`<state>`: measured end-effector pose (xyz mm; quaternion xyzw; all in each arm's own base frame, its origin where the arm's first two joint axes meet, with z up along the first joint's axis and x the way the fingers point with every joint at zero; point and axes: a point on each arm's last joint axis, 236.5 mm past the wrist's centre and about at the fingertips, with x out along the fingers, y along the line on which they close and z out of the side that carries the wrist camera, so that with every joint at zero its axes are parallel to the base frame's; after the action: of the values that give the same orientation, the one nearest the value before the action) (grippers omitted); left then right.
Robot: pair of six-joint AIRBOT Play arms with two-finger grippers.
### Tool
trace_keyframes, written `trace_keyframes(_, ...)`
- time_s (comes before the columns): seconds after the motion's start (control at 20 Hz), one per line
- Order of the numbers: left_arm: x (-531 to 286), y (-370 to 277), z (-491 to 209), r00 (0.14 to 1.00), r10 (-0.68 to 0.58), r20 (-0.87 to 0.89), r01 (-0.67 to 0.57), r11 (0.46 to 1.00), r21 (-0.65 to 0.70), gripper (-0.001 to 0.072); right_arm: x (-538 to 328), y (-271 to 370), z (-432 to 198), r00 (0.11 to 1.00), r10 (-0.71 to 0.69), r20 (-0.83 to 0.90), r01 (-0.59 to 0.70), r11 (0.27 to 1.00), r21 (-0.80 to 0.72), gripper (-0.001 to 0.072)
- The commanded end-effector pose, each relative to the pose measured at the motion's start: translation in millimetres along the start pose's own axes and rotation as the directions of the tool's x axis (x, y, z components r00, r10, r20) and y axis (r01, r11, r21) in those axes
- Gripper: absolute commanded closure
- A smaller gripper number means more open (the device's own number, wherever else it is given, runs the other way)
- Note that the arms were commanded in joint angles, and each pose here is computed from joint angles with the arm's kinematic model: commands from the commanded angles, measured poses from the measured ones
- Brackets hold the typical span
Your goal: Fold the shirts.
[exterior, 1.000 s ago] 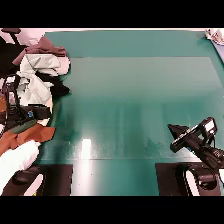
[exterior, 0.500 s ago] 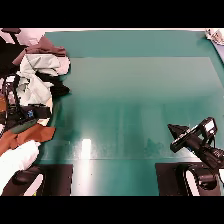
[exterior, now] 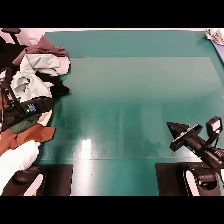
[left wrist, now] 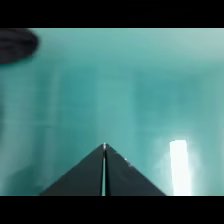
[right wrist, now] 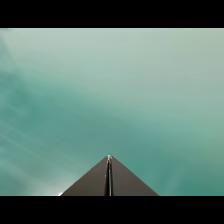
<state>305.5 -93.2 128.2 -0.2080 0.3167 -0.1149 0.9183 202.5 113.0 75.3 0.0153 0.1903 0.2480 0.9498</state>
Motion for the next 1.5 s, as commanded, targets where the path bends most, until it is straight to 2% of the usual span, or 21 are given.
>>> trace_keyframes(0.0,-0.5,-11.6,2.9,0.999,-0.049,0.012,0.050,0.998,-0.048,0.0684,-5.8,23.9,45.3,0.976,0.101,0.191,-0.143,0.965,0.221,0.0688)
trace_keyframes(0.1,-0.7,-10.3,-3.6,0.999,-0.043,-0.016,0.043,0.999,-0.019,0.0684,-14.6,21.0,78.8,0.939,0.089,0.332,-0.252,0.834,0.490,0.0688)
trace_keyframes(0.2,-1.1,-6.2,-13.5,0.998,-0.025,-0.059,0.026,1.000,0.008,0.0684,-21.7,11.8,98.1,0.909,0.050,0.414,-0.353,0.621,0.700,0.0688)
trace_keyframes(0.25,-1.7,-2.0,-18.0,0.997,-0.007,-0.080,0.009,1.000,0.026,0.0684,-25.2,9.4,105.6,0.894,0.039,0.445,-0.404,0.500,0.766,0.0688)
trace_keyframes(0.3,-2.6,1.1,-18.0,0.997,0.009,-0.083,-0.006,0.999,0.045,0.0684,-27.4,8.4,110.1,0.885,0.035,0.464,-0.432,0.432,0.792,0.0688)
trace_keyframes(0.35,-4.8,2.9,-12.1,0.997,0.024,-0.068,-0.020,0.998,0.067,0.0684,-28.3,8.4,111.7,0.881,0.035,0.471,-0.443,0.410,0.797,0.0688)
trace_keyframes(0.5,-25.0,-1.7,27.0,0.998,0.063,0.019,-0.065,0.986,0.154,0.0684,-27.5,11.2,109.9,0.885,0.047,0.464,-0.440,0.411,0.798,0.0688)
trace_keyframes(0.7,-37.0,3.1,30.8,0.970,0.174,-0.168,-0.135,0.966,0.222,0.0684,-26.0,17.5,106.1,0.891,0.074,0.448,-0.437,0.404,0.803,0.0688)
trace_keyframes(0.8,-41.8,-3.1,49.0,0.969,0.185,-0.166,-0.143,0.962,0.234,0.0683,-26.1,15.8,106.8,0.890,0.066,0.451,-0.437,0.407,0.802,0.0687)
trace_keyframes(0.85,-47.4,-13.3,70.2,0.982,0.161,-0.095,-0.138,0.969,0.206,0.0683,-27.1,10.8,109.5,0.886,0.046,0.462,-0.434,0.434,0.789,0.0687)
trace_keyframes(0.95,-61.7,-25.6,113.4,0.989,0.134,0.056,-0.141,0.979,0.147,0.0683,-26.4,-7.2,115.7,0.876,-0.024,0.482,-0.396,0.535,0.746,0.0687)
trace_keyframes(1.0,-69.2,-17.8,123.6,0.983,0.167,0.074,-0.175,0.977,0.119,0.0683,-18.9,-14.2,113.1,0.887,-0.042,0.459,-0.361,0.557,0.748,0.0687)
trace_keyframes(1.1,-76.7,15.5,120.2,0.959,0.283,-0.016,-0.281,0.956,0.084,0.0680,1.0,-13.3,107.6,0.927,-0.011,0.375,-0.288,0.620,0.729,0.0687)
trace_keyframes(1.15,-79.4,33.2,117.7,0.940,0.332,-0.073,-0.329,0.943,0.059,0.0534,13.8,-9.1,108.4,0.948,0.028,0.316,-0.249,0.684,0.686,0.0688)
trace_keyframes(1.2,-80.3,45.3,119.5,0.927,0.361,-0.105,-0.360,0.933,0.034,0.0334,27.1,-3.1,111.6,0.964,0.079,0.254,-0.226,0.748,0.624,0.0688)
trace_keyframes(1.25,-79.1,54.8,124.8,0.917,0.381,-0.121,-0.382,0.924,0.017,0.0226,43.1,2.9,114.8,0.976,0.140,0.166,-0.209,0.811,0.546,0.0687)
trace_keyframes(1.35,-72.7,65.7,137.9,0.911,0.398,-0.110,-0.395,0.917,0.048,0.0228,74.8,3.3,108.4,0.968,0.231,-0.097,-0.172,0.895,0.413,0.0687)
trace_keyframes(1.45,-62.3,86.1,145.1,0.886,0.452,-0.107,-0.447,0.892,0.063,0.0228,97.6,-11.5,100.1,0.887,0.276,-0.371,-0.151,0.931,0.331,0.0684)
